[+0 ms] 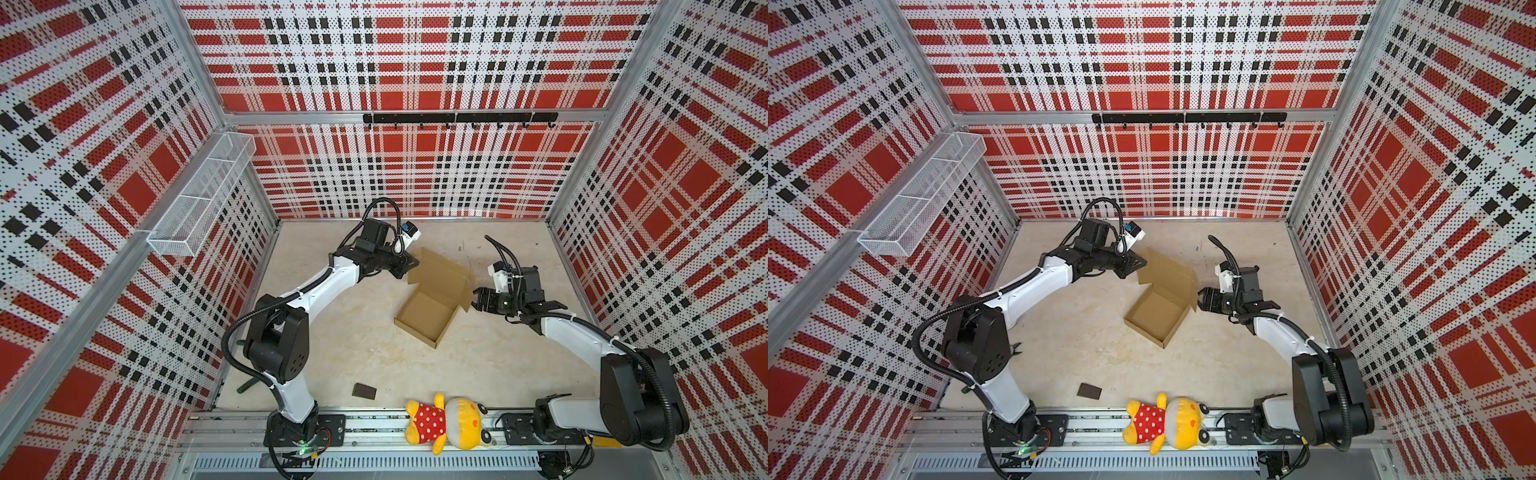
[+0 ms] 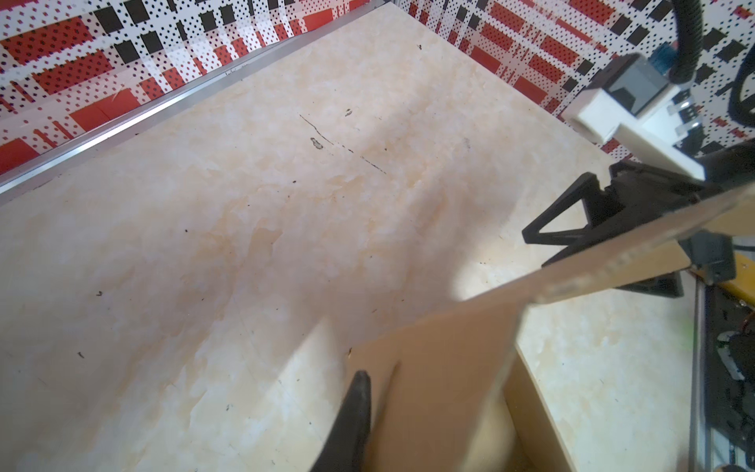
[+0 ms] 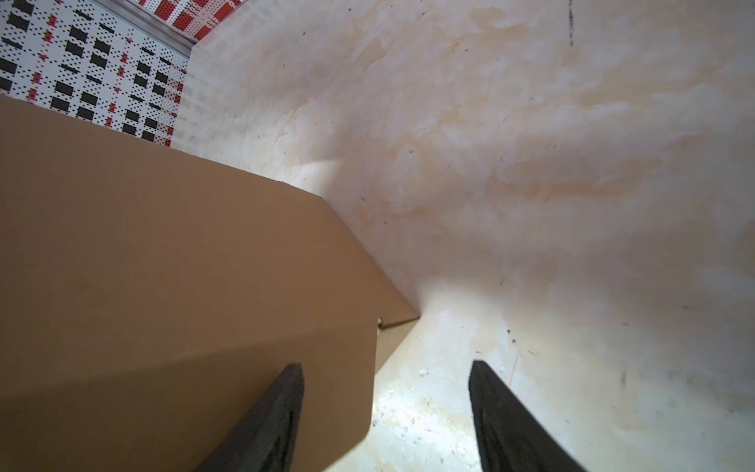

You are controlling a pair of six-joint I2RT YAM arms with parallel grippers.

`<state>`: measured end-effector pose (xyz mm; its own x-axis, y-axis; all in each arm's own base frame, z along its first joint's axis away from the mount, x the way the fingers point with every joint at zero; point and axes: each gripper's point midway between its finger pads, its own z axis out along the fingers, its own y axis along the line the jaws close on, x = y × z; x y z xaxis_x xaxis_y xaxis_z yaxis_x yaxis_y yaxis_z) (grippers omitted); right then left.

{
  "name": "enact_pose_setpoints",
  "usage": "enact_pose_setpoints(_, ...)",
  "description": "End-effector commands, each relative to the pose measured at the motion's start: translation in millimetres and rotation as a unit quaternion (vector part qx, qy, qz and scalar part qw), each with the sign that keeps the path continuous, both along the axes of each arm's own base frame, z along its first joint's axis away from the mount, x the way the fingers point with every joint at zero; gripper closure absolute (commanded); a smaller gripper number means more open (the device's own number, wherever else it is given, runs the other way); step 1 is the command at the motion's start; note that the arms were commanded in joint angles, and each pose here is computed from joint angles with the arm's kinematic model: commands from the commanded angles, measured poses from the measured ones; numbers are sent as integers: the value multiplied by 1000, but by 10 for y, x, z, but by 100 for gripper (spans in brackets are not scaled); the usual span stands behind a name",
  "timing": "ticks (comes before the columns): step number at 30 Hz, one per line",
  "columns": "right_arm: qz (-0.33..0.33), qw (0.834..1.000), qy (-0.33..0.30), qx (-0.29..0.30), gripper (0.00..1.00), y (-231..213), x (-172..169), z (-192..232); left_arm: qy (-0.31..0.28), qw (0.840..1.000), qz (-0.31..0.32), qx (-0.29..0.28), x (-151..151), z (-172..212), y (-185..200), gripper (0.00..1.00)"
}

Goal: Fold the paper box

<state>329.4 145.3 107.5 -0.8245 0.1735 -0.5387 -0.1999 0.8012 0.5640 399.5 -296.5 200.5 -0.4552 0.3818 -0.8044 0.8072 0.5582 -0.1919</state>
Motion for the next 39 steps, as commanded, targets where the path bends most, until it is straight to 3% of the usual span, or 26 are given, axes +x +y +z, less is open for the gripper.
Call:
enact_pose_setpoints(1, 8, 999, -32, 22, 33, 90, 52, 182, -13, 1000, 15, -18, -31, 194, -47, 84)
enact_pose_setpoints(10, 14, 999, -30, 6, 33, 43, -106, 159, -19, 999, 43, -10, 128, 245, -26, 87)
enact_pose_setpoints(29, 64, 995, -61, 46, 34, 329, -264, 329, -18, 998, 52, -11, 237, 227, -56, 88)
enact_pose_setpoints(39, 98, 985, -124, 65, 36, 558, -262, 414, -8, 998, 55, -11, 250, 117, -67, 88)
